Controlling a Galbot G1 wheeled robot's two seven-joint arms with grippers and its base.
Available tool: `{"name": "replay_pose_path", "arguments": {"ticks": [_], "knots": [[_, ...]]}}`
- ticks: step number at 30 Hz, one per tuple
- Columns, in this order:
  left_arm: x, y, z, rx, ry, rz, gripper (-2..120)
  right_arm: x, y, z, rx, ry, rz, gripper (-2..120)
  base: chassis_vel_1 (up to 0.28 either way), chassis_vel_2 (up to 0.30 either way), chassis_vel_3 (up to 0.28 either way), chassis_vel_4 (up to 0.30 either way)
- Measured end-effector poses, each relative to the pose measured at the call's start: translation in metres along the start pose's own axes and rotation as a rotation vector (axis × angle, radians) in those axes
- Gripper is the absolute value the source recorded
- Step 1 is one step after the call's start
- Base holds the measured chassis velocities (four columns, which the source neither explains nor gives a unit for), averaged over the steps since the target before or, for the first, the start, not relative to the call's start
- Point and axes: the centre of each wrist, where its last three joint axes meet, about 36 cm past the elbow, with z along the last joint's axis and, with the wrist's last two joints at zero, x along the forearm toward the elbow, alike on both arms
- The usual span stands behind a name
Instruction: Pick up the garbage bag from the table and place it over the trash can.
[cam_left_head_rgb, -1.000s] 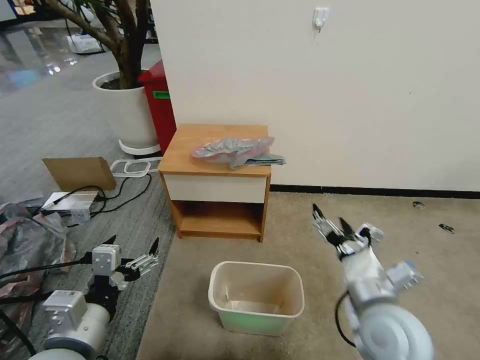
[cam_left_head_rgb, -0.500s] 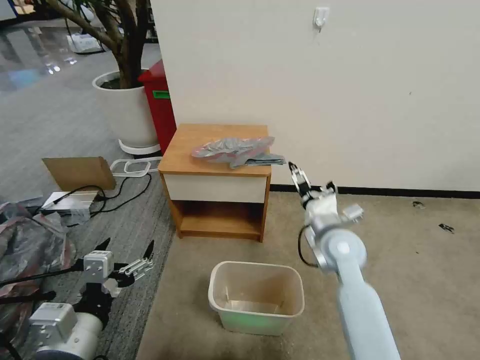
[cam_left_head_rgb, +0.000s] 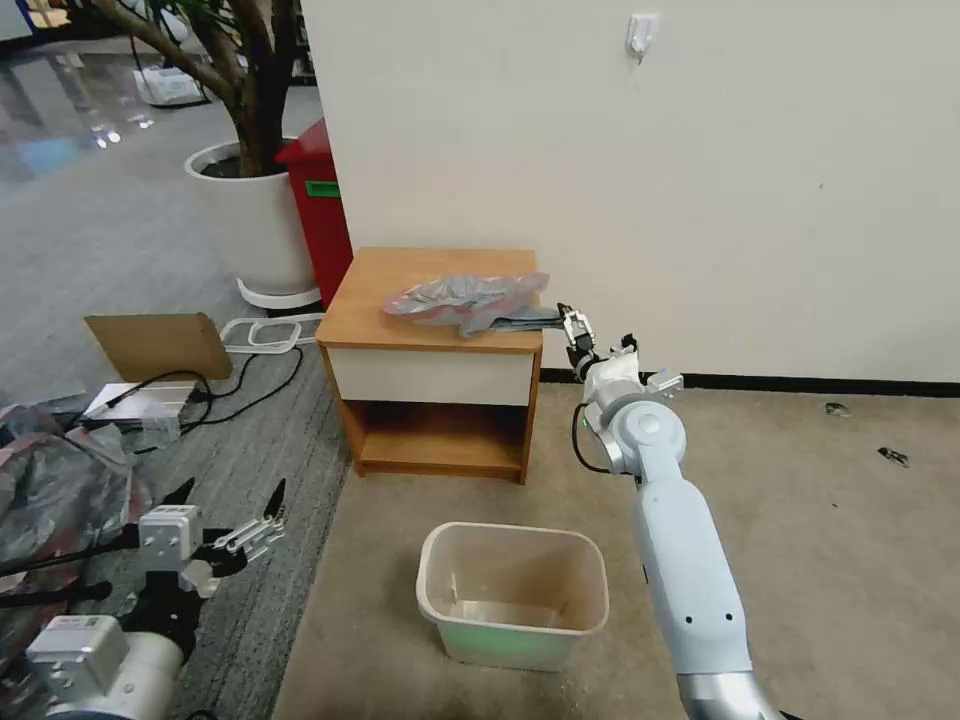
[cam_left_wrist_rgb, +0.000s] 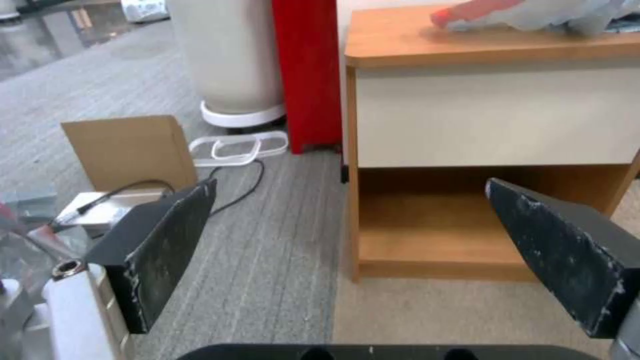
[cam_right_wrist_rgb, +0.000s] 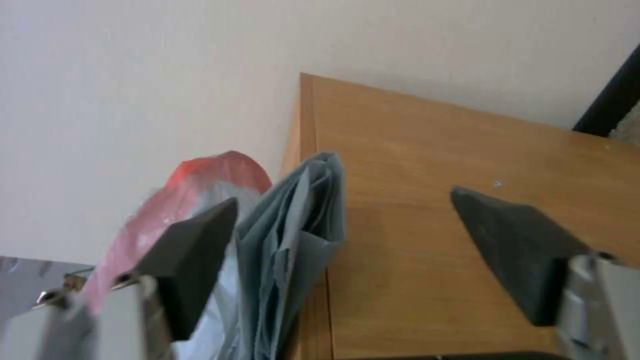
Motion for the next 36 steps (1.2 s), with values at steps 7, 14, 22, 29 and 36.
{"name": "replay_pose_path", "arguments": {"ticks": [7, 14, 22, 29, 36], "knots": [[0.001, -0.001, 0.002, 0.007, 0.005, -0.006, 100, -0.002, 0.003, -0.001, 0.005, -0.001, -0.011, 57, 0.000, 0.000, 0.000, 0.000], [0.001, -0.002, 0.002, 0.008, 0.004, -0.005, 100, -0.004, 0.004, -0.002, 0.008, -0.002, -0.014, 32, 0.000, 0.000, 0.000, 0.000], [0.001, -0.002, 0.002, 0.000, 0.001, -0.009, 100, 0.000, 0.009, -0.003, 0.007, 0.010, -0.029, 3, 0.000, 0.000, 0.000, 0.000], [0.001, -0.002, 0.002, -0.009, -0.002, -0.012, 100, 0.026, 0.029, -0.005, -0.009, 0.042, -0.059, 0, 0.000, 0.000, 0.000, 0.000], [-0.001, -0.001, 0.000, -0.027, -0.017, -0.018, 100, 0.080, 0.046, 0.010, -0.024, 0.115, -0.046, 0, 0.000, 0.000, 0.000, 0.000]]}}
